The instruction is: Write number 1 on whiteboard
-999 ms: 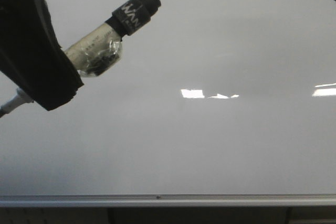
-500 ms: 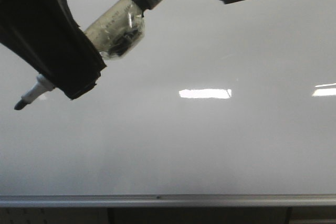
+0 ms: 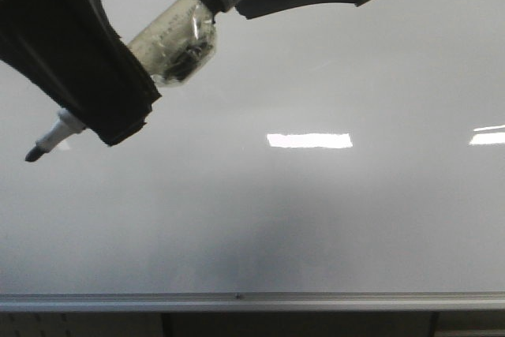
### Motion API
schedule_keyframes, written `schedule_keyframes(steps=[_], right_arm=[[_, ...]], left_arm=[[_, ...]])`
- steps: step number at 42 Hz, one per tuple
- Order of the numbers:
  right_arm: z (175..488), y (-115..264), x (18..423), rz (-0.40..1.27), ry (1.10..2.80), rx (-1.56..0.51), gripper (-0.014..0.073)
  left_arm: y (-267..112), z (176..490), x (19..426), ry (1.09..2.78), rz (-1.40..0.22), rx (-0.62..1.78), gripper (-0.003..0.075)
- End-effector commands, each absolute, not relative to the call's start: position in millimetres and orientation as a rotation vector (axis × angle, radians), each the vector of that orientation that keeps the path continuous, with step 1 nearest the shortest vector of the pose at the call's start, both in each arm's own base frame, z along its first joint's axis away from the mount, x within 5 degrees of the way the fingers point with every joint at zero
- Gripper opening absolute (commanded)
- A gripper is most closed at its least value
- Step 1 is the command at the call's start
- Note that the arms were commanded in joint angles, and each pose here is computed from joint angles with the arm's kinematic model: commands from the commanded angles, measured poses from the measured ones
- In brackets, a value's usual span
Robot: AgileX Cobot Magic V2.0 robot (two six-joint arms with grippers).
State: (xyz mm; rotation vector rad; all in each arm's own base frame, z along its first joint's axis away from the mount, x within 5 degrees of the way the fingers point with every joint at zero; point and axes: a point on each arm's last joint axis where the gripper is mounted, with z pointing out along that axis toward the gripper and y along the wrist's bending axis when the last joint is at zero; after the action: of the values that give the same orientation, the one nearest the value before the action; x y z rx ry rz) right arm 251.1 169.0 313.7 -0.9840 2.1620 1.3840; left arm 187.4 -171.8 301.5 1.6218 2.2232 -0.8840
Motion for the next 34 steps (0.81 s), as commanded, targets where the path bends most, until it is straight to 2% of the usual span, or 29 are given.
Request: schedule_keyframes(steps=[1, 8, 11, 14, 17, 25, 28, 29, 34], right_arm=[[333, 178, 231, 1.509, 2.084, -1.153, 0.0484], [333, 187, 223, 1.521, 2.098, -1.200, 0.0483], [332, 189, 221, 1.526, 2.105, -1.209, 0.0456], [332, 191, 219, 1.530, 2.104, -1.217, 0.0384], [332, 191, 219, 1.531, 2.104, -1.218, 0.0266], [329, 190, 219, 1.495, 2.155, -1.228, 0.0055], [327, 188, 219, 1.467, 2.167, -1.249, -0.0055], [327, 188, 219, 1.462, 2.169, -1.253, -0.0075], [327, 188, 218, 1.451, 2.173, -1.260, -0.0069]], left_arm=[[-174, 322, 176, 2.151, -0.978, 1.632, -0.0020], [-174, 322, 176, 2.149, -0.977, 1.634, -0.0020], [-174, 322, 176, 2.149, -0.977, 1.634, -0.0020], [-174, 322, 176, 2.149, -0.977, 1.634, -0.0020], [-174, 322, 176, 2.149, -0.977, 1.634, -0.0020], [-174, 322, 176, 2.149, -0.977, 1.634, -0.0020], [-174, 322, 176, 2.149, -0.977, 1.634, -0.0020], [-174, 322, 177, 2.147, -0.975, 1.631, -0.0020], [-175, 322, 181, 2.135, -0.946, 1.593, -0.0020]])
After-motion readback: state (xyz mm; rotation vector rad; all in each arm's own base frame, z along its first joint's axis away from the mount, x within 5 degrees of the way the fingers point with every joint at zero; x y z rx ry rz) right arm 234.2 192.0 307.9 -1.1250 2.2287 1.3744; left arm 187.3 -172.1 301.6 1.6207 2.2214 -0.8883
